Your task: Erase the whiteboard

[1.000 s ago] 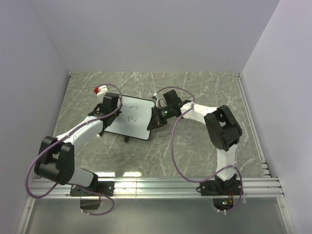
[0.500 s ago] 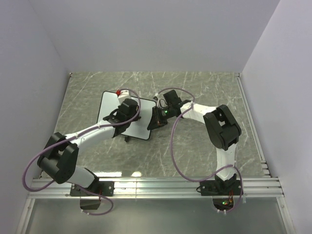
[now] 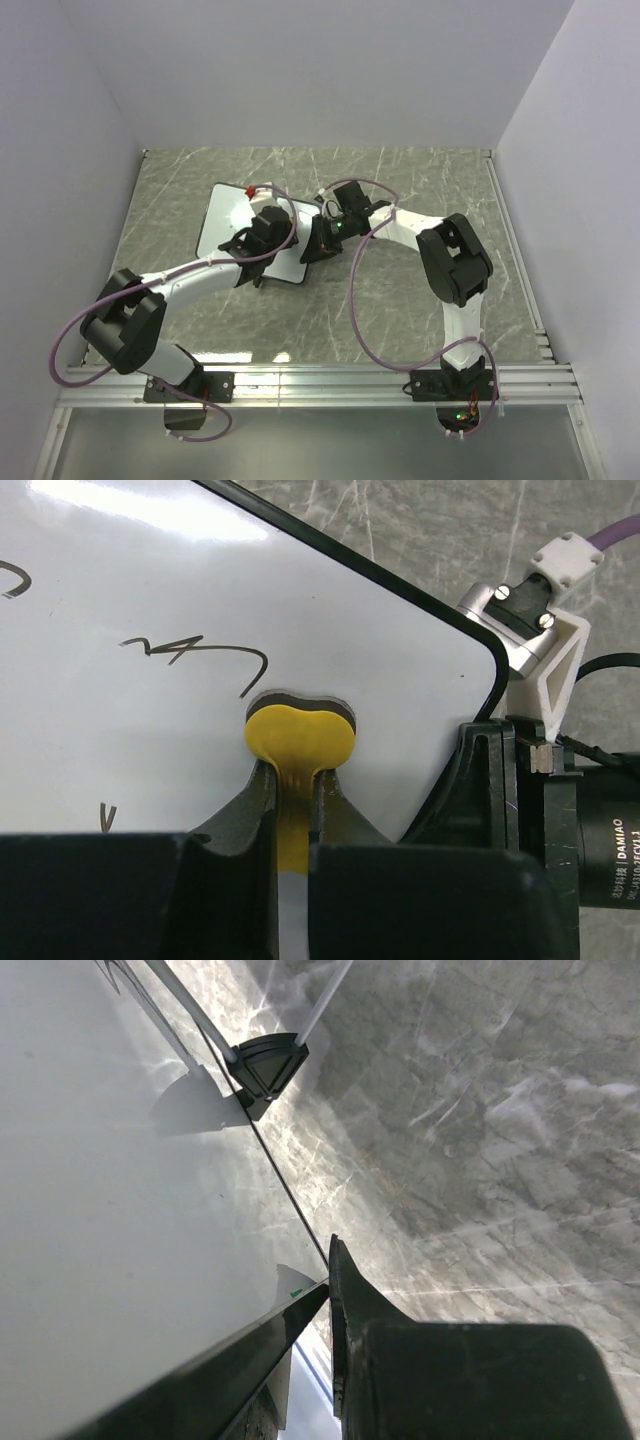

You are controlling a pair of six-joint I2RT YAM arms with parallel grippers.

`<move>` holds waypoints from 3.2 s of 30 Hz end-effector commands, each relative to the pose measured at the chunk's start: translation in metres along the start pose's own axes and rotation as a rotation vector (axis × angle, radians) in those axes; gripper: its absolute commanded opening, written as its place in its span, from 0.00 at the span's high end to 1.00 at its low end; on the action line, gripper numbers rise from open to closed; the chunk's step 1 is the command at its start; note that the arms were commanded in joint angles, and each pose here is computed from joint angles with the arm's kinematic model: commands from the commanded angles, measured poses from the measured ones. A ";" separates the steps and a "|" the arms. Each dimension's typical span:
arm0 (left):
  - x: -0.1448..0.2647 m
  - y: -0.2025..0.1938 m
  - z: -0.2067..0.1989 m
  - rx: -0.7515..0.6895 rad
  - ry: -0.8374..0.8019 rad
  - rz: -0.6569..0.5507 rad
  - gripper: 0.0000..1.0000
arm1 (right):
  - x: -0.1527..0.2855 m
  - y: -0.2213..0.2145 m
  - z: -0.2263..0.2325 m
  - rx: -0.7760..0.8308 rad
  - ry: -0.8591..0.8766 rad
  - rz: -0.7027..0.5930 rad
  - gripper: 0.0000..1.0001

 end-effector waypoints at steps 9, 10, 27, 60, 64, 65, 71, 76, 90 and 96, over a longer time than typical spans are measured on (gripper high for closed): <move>0.005 -0.057 0.137 0.111 0.404 0.214 1.00 | 0.011 -0.013 0.056 0.028 0.109 0.060 1.00; 0.004 -0.051 0.144 0.134 0.435 0.205 1.00 | 0.012 -0.013 0.057 0.026 0.107 0.059 1.00; 0.011 -0.051 0.220 0.472 0.582 0.219 1.00 | 0.031 -0.007 0.073 0.040 0.082 0.023 1.00; 0.001 -0.020 -0.029 0.035 -0.190 0.216 1.00 | 0.016 0.002 0.065 0.018 0.110 0.036 1.00; 0.001 -0.024 -0.042 0.005 -0.232 0.237 1.00 | 0.015 0.000 0.063 0.017 0.110 0.045 1.00; 0.001 -0.023 -0.045 0.000 -0.238 0.235 1.00 | 0.013 -0.001 0.063 0.017 0.110 0.048 1.00; -0.007 -0.026 -0.043 -0.018 -0.195 0.231 1.00 | 0.012 -0.005 0.063 0.026 0.104 0.060 1.00; -0.019 -0.032 -0.007 -0.013 -0.116 0.245 1.00 | 0.014 -0.007 0.064 0.026 0.106 0.062 1.00; -0.052 0.022 0.099 0.044 0.026 0.149 1.00 | 0.014 -0.016 0.060 0.021 0.107 0.088 1.00; -0.069 0.043 0.127 0.049 0.073 0.129 1.00 | 0.013 -0.024 0.052 0.010 0.093 0.111 1.00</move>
Point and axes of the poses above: each gripper's point midway between its finger pads, its own x axis back along the fingers, its own z axis along the line the jaws close on, y = z × x, the point moved 4 cm from there along x, back along the fingers, and after that the axes turned 3 degrees about -x, right-handed, at the moved point
